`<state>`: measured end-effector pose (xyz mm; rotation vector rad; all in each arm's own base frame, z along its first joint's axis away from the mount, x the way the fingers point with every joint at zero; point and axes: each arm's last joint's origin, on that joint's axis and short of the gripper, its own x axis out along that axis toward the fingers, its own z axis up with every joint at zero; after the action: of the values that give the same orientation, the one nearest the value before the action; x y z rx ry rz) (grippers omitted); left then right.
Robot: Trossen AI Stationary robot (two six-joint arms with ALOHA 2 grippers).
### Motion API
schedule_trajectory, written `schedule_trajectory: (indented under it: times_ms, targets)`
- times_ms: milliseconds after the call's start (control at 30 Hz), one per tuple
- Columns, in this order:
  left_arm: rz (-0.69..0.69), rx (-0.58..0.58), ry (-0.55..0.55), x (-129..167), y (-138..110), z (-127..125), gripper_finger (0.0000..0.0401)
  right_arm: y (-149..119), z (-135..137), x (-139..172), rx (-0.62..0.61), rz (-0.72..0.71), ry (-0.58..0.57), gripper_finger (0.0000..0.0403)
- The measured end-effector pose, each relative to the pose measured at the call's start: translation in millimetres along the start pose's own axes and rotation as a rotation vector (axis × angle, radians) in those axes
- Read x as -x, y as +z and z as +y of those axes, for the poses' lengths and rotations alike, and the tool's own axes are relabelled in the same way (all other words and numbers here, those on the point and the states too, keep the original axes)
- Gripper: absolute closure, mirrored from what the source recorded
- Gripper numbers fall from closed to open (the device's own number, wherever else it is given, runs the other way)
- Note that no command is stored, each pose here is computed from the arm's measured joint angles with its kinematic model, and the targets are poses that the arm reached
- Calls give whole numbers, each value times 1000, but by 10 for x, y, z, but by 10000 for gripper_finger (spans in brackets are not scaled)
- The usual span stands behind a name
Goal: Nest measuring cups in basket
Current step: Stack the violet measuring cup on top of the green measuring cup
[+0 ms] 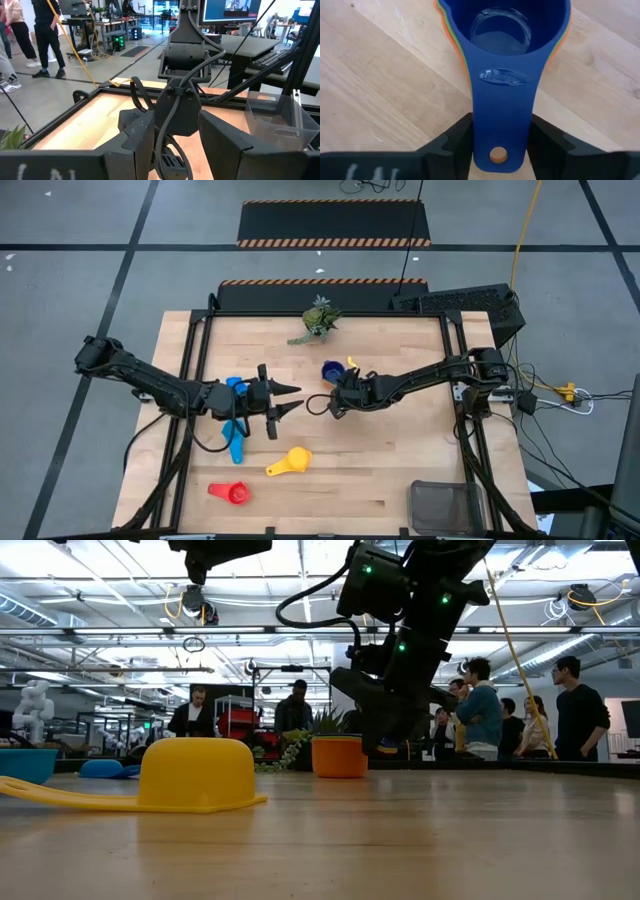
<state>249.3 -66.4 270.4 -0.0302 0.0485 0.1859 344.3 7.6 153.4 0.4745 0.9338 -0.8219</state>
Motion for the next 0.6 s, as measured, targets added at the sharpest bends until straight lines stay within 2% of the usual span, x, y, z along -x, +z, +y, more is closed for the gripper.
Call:
schedule_trajectory:
  times_ms: [233,600]
  targets:
    - [-69,-23,8,-8,75,19,247,12,-65,-25,20,46,-23,262]
    - [-109,-53,70,-90,165,189,247,41,-84,-18,86,32,-29,195]
